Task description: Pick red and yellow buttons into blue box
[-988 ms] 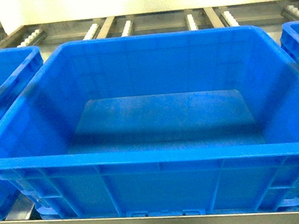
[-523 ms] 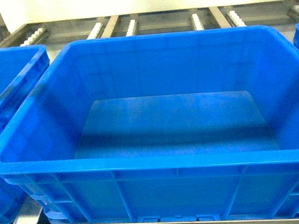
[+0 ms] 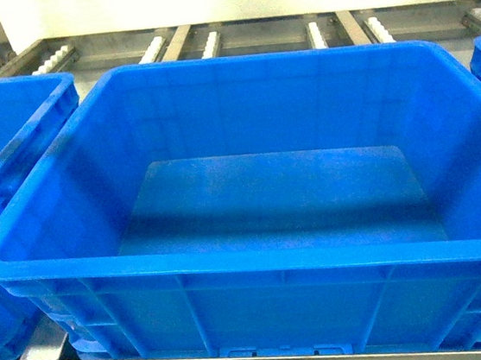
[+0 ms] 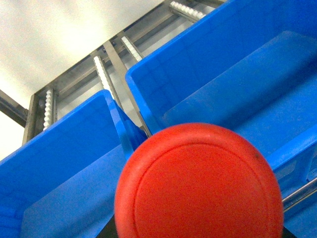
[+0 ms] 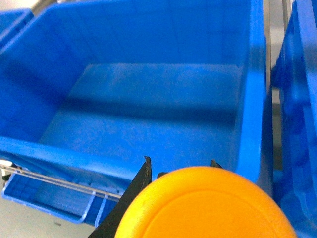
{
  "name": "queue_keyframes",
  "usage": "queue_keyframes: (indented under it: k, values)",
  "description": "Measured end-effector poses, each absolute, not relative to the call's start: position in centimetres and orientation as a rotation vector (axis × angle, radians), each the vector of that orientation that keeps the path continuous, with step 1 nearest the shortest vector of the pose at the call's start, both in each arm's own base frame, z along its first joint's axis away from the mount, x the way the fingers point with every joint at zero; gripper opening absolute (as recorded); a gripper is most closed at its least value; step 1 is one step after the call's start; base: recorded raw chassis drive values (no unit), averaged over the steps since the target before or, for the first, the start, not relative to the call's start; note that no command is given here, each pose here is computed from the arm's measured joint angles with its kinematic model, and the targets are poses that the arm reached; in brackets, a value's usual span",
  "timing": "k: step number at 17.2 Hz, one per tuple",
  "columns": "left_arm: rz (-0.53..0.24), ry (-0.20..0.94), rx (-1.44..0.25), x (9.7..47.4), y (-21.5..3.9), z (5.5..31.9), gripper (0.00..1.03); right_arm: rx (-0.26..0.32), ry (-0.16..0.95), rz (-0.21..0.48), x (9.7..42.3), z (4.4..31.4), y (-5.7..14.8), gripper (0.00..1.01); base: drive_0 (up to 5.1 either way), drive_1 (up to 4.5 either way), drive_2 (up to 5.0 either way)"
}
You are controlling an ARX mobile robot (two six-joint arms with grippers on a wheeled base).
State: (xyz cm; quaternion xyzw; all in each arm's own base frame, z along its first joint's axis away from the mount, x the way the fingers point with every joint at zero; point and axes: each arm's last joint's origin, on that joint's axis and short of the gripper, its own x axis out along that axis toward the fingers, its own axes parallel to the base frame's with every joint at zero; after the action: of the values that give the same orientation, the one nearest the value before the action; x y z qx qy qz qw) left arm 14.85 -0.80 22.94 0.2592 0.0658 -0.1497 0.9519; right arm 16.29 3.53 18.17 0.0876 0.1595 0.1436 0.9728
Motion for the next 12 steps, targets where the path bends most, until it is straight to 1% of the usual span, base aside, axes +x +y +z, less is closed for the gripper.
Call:
queue_keyframes:
  k: [1, 2, 3, 4, 5, 7, 8, 9, 10, 12]
  values:
    - [-0.304, 0.134, 0.527, 14.9, -0.8, 22.9, 0.25, 0.171, 0.287, 0.312, 16.6, 19.2, 3.9, 0.27, 0.0, 0.0, 0.0]
    - [-0.304, 0.134, 0.527, 14.9, -0.8, 22.9, 0.24, 0.16, 0.253, 0.392, 18.2, 20.5, 5.8, 0.27, 0.0, 0.0, 0.0]
    - [-0.303, 0.134, 0.527, 14.9, -0.8, 22.9, 0.24, 0.136, 0.195, 0.465, 19.8, 22.4, 8.5, 0.27, 0.0, 0.0, 0.0]
    - [-0.304, 0.134, 0.527, 14.9, -0.8, 22.9, 0.24, 0.111, 0.171, 0.529, 22.1, 23.5, 11.2, 0.27, 0.0, 0.0, 0.0]
    - [-0.304, 0.134, 0.527, 14.9, -0.8, 22.9, 0.24, 0.094, 0.183, 0.544, 23.9, 23.1, 12.5, 0.27, 0.0, 0.0, 0.0]
    - [-0.304, 0.134, 0.527, 14.9, -0.8, 22.9, 0.24, 0.084, 0.185, 0.563, 25.8, 22.9, 13.7, 0.27, 0.0, 0.0, 0.0]
    - [-0.304, 0.134, 0.527, 14.9, -0.8, 22.9, 0.24, 0.076, 0.183, 0.572, 27.0, 22.4, 14.4, 0.27, 0.0, 0.0, 0.0]
    - [-0.304, 0.134, 0.527, 14.9, -0.8, 22.9, 0.24, 0.059, 0.218, 0.582, 28.3, 21.3, 15.2, 0.27, 0.0, 0.0, 0.0]
    - [-0.304, 0.134, 0.527, 14.9, -0.8, 22.9, 0.24, 0.039, 0.267, 0.581, 29.5, 20.5, 15.8, 0.27, 0.0, 0.0, 0.0]
    - [-0.304, 0.134, 0.527, 14.9, -0.8, 22.9, 0.24, 0.011, 0.297, 0.56, 31.3, 19.2, 16.2, 0.27, 0.0, 0.0, 0.0]
